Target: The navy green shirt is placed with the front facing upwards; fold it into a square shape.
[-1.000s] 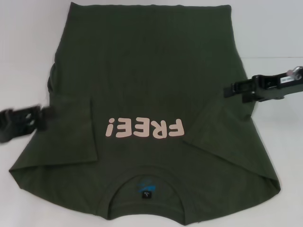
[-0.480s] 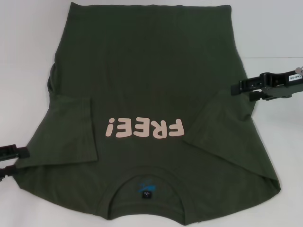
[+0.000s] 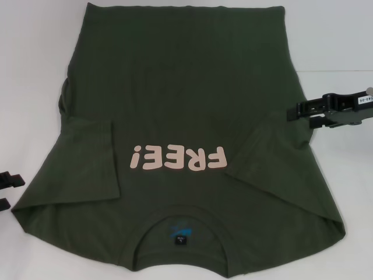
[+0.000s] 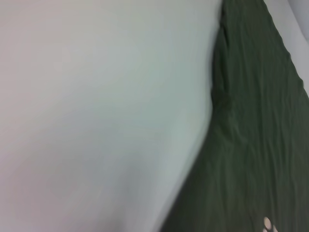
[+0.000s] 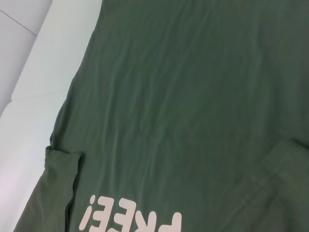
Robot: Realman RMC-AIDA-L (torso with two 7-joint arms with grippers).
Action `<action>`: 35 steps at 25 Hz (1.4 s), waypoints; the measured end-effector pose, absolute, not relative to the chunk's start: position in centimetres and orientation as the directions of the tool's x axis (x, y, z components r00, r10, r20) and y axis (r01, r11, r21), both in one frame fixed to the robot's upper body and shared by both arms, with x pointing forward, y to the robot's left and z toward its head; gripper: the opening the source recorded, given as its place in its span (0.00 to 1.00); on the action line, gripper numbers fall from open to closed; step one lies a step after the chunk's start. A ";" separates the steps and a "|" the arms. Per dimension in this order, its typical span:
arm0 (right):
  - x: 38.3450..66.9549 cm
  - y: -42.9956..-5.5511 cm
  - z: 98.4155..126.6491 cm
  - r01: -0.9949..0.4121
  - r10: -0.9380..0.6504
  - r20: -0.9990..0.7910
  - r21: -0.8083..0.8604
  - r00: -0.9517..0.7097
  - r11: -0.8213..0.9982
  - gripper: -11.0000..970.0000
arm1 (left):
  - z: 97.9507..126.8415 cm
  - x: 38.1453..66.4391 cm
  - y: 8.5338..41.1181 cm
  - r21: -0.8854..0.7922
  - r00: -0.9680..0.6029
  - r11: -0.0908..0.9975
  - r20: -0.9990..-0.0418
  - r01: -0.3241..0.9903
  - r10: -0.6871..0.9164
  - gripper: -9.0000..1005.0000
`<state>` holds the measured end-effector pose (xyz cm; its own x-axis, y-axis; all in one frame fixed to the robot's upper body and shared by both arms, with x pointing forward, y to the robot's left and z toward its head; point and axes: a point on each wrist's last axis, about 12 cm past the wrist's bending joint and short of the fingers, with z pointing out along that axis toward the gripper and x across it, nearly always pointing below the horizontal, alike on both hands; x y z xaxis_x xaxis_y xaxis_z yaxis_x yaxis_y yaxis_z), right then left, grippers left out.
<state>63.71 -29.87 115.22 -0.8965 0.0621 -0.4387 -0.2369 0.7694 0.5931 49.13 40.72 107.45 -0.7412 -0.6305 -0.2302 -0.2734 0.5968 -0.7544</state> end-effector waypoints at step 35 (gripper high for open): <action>63.4 -30.4 114.8 -0.220 0.075 -0.432 0.592 -0.899 0.775 0.86 | 106.1 49.6 40.0 -0.721 -0.751 0.647 -0.279 -0.248 -0.599 0.72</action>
<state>63.38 -30.43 114.80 -0.8985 0.0751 -0.4324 -0.2202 0.7751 0.5922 49.61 40.03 106.11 -0.7505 -0.5992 -0.2786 -0.2484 0.6465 -0.7213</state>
